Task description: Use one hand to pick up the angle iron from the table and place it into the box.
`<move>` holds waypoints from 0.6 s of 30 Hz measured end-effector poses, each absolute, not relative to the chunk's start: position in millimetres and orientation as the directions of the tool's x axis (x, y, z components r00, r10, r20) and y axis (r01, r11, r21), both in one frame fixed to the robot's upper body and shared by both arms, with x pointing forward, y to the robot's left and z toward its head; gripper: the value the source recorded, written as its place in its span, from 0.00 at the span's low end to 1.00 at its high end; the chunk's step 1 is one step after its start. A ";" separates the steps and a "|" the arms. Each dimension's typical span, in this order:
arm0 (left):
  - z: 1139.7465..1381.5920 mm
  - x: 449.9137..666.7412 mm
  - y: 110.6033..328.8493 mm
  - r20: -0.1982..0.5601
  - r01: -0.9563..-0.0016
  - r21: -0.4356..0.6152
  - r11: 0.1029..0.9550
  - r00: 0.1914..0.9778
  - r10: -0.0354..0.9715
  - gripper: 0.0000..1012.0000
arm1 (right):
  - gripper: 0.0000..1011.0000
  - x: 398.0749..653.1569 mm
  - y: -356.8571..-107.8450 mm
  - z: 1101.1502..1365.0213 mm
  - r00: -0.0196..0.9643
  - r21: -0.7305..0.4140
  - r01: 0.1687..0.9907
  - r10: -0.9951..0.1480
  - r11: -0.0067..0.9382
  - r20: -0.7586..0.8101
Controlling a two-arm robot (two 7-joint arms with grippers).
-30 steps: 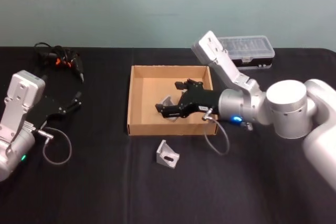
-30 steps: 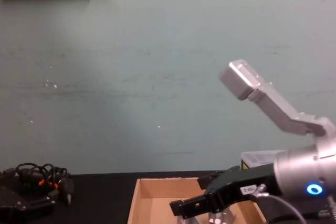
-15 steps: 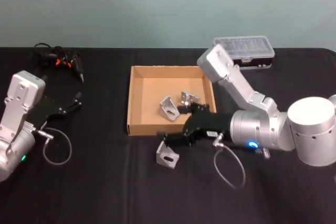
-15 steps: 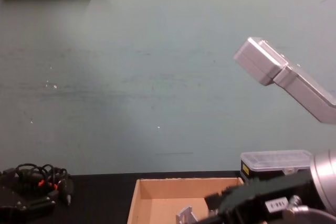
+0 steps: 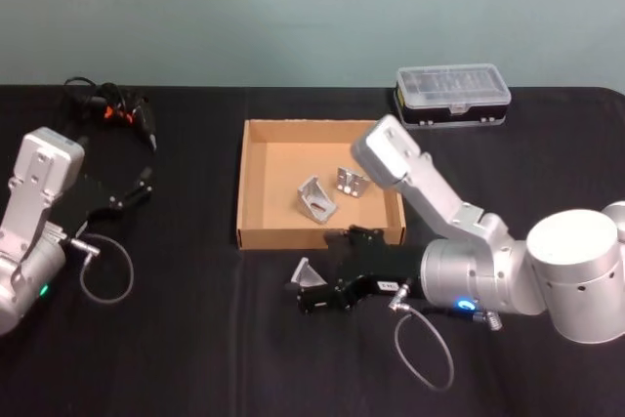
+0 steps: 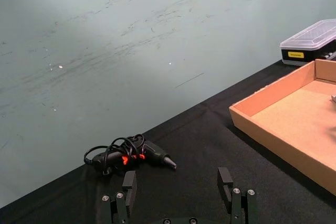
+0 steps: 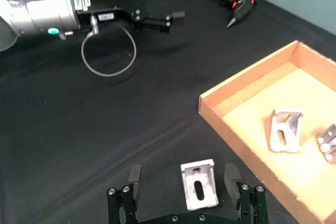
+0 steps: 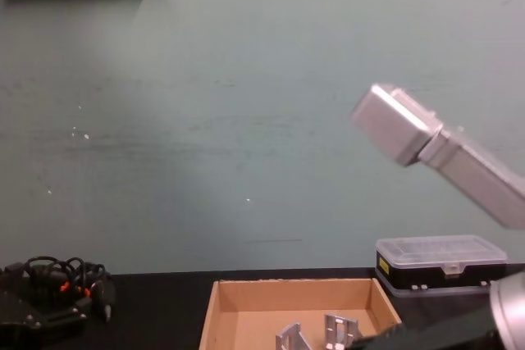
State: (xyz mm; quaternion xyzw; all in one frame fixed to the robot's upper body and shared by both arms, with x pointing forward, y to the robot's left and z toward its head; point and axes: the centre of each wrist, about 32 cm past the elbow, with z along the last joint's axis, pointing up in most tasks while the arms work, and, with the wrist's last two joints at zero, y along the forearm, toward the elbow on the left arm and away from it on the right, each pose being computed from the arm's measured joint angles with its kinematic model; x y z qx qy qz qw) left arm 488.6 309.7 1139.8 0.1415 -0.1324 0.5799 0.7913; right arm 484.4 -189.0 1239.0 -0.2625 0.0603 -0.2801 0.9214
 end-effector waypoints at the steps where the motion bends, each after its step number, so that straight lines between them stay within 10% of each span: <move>1: 1139.8 488.6 309.7 0.374 -0.955 0.070 0.287 0.292 0.880 1.00 | 0.99 484.8 -188.4 1237.8 0.837 -0.521 0.482 -0.546 0.705 0.036; 18: 1139.8 488.6 309.7 0.374 -0.955 0.070 0.287 0.292 0.880 1.00 | 0.99 496.8 -183.6 1214.6 0.858 -0.504 0.470 -0.508 0.725 0.069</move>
